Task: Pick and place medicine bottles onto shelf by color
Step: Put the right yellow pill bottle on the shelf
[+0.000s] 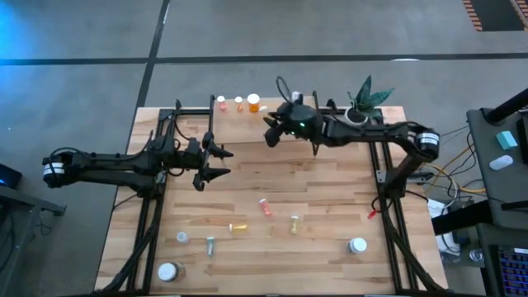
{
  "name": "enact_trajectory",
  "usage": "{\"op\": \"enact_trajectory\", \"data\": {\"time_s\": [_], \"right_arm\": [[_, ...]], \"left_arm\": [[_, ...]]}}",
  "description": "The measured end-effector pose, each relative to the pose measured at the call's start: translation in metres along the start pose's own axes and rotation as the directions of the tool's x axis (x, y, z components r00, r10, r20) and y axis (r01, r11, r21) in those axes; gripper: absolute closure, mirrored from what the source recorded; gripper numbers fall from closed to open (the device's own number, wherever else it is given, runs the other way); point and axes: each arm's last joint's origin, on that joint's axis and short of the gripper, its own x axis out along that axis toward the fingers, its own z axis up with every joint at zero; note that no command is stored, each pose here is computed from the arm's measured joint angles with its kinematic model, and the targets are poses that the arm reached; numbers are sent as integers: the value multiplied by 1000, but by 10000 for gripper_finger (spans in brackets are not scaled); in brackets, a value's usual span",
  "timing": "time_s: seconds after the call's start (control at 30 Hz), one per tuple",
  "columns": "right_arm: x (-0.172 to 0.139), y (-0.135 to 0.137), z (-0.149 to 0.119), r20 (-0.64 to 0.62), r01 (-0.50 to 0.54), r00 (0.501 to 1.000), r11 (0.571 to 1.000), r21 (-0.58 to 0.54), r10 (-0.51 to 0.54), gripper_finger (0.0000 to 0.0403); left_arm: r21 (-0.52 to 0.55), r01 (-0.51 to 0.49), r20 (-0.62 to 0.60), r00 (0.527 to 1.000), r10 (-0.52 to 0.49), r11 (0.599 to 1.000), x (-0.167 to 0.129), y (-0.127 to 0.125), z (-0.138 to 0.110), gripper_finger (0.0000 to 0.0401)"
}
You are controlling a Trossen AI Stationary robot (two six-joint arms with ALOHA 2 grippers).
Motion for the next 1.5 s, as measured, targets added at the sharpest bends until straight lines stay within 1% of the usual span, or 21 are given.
{"op": "enact_trajectory", "data": {"time_s": [0.07, 0.13, 0.27, 0.33, 0.4, 0.5, 0.53, 0.6, 0.67, 0.73, 0.83, 0.93, 1.0, 1.1, 1.23, 1.33, 1.4, 1.5], "right_arm": [[-2, -3, -11, 85, -15, 996, 1000, 4, 14, 299], [-4, -5, -22, 138, -24, 990, 1000, -7, 25, 299], [-7, -8, -36, 166, -37, 985, 999, -24, 40, 298], [-8, -8, -39, 165, -71, 983, 997, -36, 76, 298], [-9, -5, -40, 160, -120, 979, 991, -54, 127, 298], [-9, -1, -39, 156, -167, 972, 983, -80, 178, 298], [-10, 0, -39, 155, -175, 970, 980, -92, 188, 298], [-10, 1, -38, 154, -196, 965, 974, -112, 212, 298], [-10, 2, -38, 152, -219, 960, 968, -122, 236, 298], [-10, 3, -38, 147, -237, 955, 962, -136, 256, 298], [-10, 4, -38, 145, -251, 951, 955, -157, 274, 298], [-11, 6, -39, 141, -267, 946, 947, -177, 293, 298], [-11, 7, -39, 140, -270, 944, 944, -191, 298, 298], [-12, 10, -40, 135, -297, 935, 933, -205, 327, 298], [-14, 15, -40, 128, -328, 923, 917, -225, 362, 298], [-15, 19, -41, 122, -334, 920, 909, -248, 371, 298], [-16, 21, -42, 118, -337, 918, 903, -267, 378, 298], [-18, 25, -42, 120, -356, 907, 888, -291, 403, 298]], "left_arm": [[0, 0, 1, 1000, 0, 1000, 0, 0, 0, 157], [0, 0, 1, 1000, 0, 1000, 0, 0, 0, 157], [1, -7, 2, 1000, 7, 1000, 0, 0, 0, 157], [3, -40, 13, 999, 40, 999, 0, 1, 1, 157], [1, -100, 18, 995, 100, 995, 2, 4, 0, 157], [11, -192, -12, 981, 192, 981, 9, 9, -2, 156], [30, -199, -25, 980, 200, 980, 14, 11, 1, 156], [64, -221, -72, 972, 225, 973, 23, 16, 16, 156], [91, -252, -165, 950, 265, 963, 32, 21, 39, 156], [126, -270, -282, 913, 296, 954, 41, 26, 60, 156], [189, -255, -433, 845, 313, 948, 54, 33, 83, 156], [235, -222, -521, 793, 316, 946, 69, 42, 102, 156], [254, -189, -574, 760, 305, 949, 79, 47, 108, 156], [271, -144, -619, 731, 287, 952, 96, 53, 111, 156], [264, -87, -661, 710, 245, 961, 113, 61, 107, 156], [240, -76, -680, 699, 223, 968, 120, 70, 102, 156], [224, -75, -682, 700, 211, 972, 120, 76, 102, 156], [178, -62, -678, 715, 168, 982, 117, 85, 103, 156]]}}
